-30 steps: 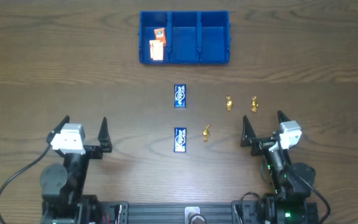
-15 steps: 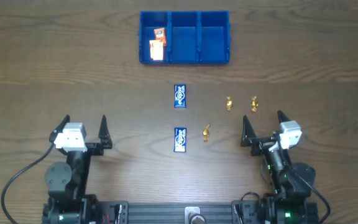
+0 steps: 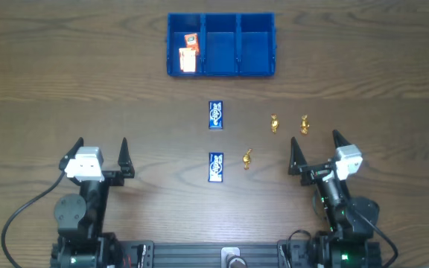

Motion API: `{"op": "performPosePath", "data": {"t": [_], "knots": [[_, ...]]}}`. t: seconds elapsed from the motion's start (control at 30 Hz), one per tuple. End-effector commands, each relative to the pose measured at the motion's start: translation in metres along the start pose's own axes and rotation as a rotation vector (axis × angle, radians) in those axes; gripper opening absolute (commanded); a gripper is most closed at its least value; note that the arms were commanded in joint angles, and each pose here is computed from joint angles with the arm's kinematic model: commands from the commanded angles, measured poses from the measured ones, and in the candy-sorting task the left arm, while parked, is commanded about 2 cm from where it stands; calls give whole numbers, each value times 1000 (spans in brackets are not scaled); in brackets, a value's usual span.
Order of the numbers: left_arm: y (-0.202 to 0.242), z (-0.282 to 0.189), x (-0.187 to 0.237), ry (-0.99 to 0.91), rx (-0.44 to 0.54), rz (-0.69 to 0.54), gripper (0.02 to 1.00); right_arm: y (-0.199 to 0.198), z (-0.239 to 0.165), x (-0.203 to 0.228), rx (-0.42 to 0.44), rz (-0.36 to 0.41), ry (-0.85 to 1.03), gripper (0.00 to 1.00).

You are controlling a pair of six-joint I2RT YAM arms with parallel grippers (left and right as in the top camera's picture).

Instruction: Sort Candies Into Trays

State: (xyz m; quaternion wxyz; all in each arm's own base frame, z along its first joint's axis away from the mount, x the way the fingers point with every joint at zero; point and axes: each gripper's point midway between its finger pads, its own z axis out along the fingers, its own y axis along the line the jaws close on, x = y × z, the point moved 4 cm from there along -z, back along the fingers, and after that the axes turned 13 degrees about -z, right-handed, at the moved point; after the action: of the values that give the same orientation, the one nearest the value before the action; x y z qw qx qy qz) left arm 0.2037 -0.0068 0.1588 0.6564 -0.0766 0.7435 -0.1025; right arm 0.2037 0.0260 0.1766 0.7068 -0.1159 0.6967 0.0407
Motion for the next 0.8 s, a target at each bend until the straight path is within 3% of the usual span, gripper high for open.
{"op": "performPosePath", "data": {"t": [0.03,0.13,0.33,0.47,0.57,0.7,0.8], "knots": [[2,2,15,37,8,8,998,20,-2,-11,-158,84,-48,1000],[2,2,15,37,8,7,998,27,-2,-31,-236,88,-34,1000],[2,2,15,37,8,8,998,22,18,-86,-301,137,188,998],[2,2,15,37,8,8,998,28,40,-111,-376,122,344,998],[2,2,15,37,8,8,998,44,54,-107,-448,149,481,998],[2,2,15,37,8,8,998,92,72,-72,-548,124,753,998],[2,2,15,37,8,8,998,118,79,-37,-470,137,933,998]]}}
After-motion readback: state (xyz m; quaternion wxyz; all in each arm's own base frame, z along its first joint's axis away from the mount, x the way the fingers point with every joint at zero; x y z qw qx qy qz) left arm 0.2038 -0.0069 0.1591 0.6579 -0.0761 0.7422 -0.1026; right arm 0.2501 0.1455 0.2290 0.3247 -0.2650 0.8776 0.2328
